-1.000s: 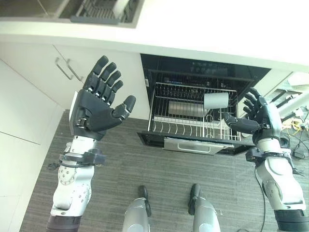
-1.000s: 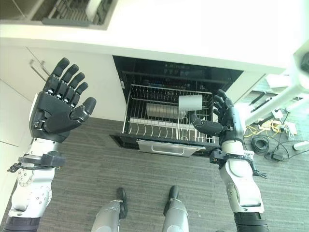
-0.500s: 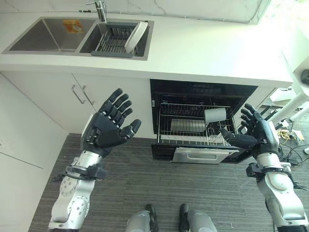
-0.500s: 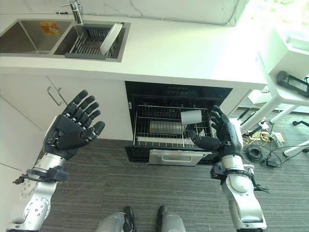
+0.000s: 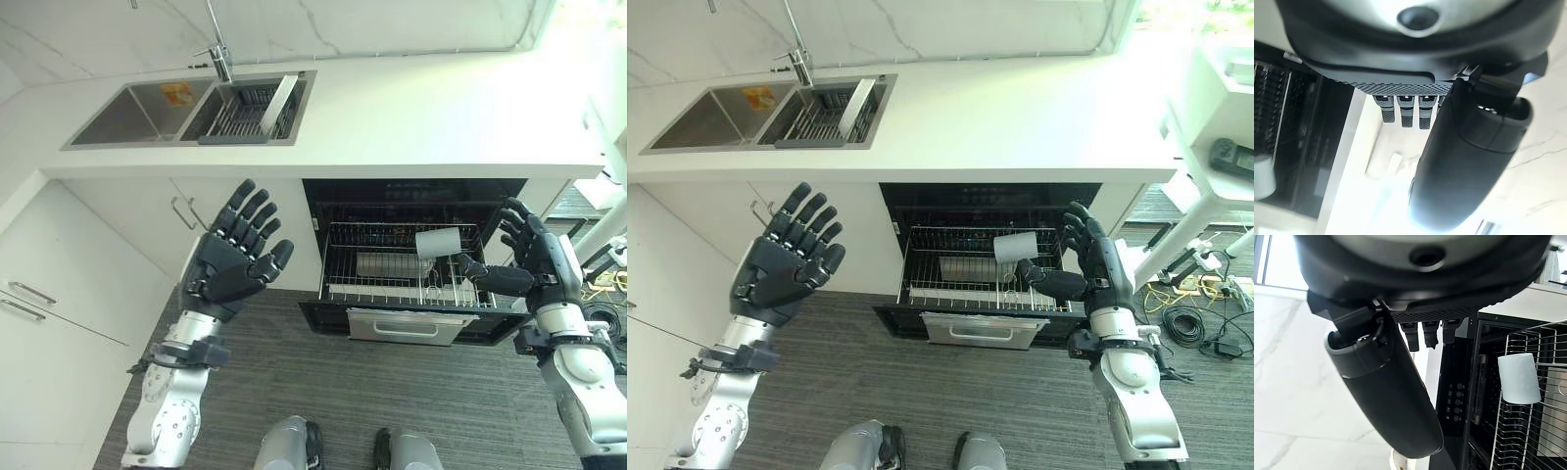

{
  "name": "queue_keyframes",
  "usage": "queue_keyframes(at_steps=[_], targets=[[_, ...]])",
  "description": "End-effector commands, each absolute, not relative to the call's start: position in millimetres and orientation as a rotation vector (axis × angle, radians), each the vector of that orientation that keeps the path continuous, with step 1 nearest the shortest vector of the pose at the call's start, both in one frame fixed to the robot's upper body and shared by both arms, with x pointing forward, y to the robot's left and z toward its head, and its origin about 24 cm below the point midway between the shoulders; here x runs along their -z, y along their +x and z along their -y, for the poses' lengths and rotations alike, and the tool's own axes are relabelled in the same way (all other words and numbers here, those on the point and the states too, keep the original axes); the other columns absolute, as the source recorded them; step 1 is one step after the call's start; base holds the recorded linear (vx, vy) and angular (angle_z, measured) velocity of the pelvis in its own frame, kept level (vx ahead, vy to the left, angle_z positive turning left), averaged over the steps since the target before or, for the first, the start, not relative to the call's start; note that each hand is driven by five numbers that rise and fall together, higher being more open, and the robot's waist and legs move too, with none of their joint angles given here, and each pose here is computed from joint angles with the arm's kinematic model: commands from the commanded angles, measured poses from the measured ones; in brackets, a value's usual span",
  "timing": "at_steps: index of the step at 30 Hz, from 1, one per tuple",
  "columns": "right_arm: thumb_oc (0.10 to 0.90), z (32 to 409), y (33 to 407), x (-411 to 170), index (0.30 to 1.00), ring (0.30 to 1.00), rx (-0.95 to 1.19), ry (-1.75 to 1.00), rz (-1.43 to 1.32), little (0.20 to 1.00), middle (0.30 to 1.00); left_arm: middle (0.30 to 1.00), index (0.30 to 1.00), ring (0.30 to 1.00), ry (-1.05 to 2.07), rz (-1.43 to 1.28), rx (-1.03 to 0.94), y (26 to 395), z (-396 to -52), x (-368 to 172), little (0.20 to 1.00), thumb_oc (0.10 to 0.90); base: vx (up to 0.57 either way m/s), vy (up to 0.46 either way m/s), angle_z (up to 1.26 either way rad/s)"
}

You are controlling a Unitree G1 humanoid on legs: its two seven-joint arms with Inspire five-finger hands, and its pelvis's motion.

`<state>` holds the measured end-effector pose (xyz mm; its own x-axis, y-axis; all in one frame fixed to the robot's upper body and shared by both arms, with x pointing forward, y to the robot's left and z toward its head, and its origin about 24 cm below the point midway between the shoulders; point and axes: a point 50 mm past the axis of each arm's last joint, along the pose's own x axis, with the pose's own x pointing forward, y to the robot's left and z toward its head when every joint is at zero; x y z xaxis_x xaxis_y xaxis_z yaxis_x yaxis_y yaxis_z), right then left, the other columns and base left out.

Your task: Place the dishes in the dishwasher.

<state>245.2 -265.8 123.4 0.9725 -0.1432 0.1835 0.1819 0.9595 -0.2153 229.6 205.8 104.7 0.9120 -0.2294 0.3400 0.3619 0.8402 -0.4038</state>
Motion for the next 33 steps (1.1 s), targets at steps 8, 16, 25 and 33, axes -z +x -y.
queue_keyframes(at_steps=[8,16,25,33], targets=[[0.800,254,255,-215,0.900,0.900,0.069,-0.348,0.523,0.900,0.900,0.900,0.900,0.900,-0.494,0.647,0.300,222,-211,-150,0.900,0.800,0.12,0.589,-0.59],[0.800,268,232,-189,0.900,0.900,0.213,-0.214,0.503,0.900,0.900,0.900,0.900,0.900,-0.371,0.616,0.415,232,-221,-174,0.900,0.800,0.04,0.585,0.09],[0.800,251,244,-177,0.900,0.900,0.175,-0.193,0.469,0.900,0.900,0.900,0.900,0.900,-0.232,0.656,0.407,225,-219,-186,0.900,0.800,0.01,0.305,-0.15],[0.800,258,235,-179,0.900,0.900,0.189,-0.184,0.492,0.900,0.900,0.900,0.900,0.900,-0.202,0.636,0.423,221,-217,-175,0.900,0.800,0.10,-0.098,0.27]])
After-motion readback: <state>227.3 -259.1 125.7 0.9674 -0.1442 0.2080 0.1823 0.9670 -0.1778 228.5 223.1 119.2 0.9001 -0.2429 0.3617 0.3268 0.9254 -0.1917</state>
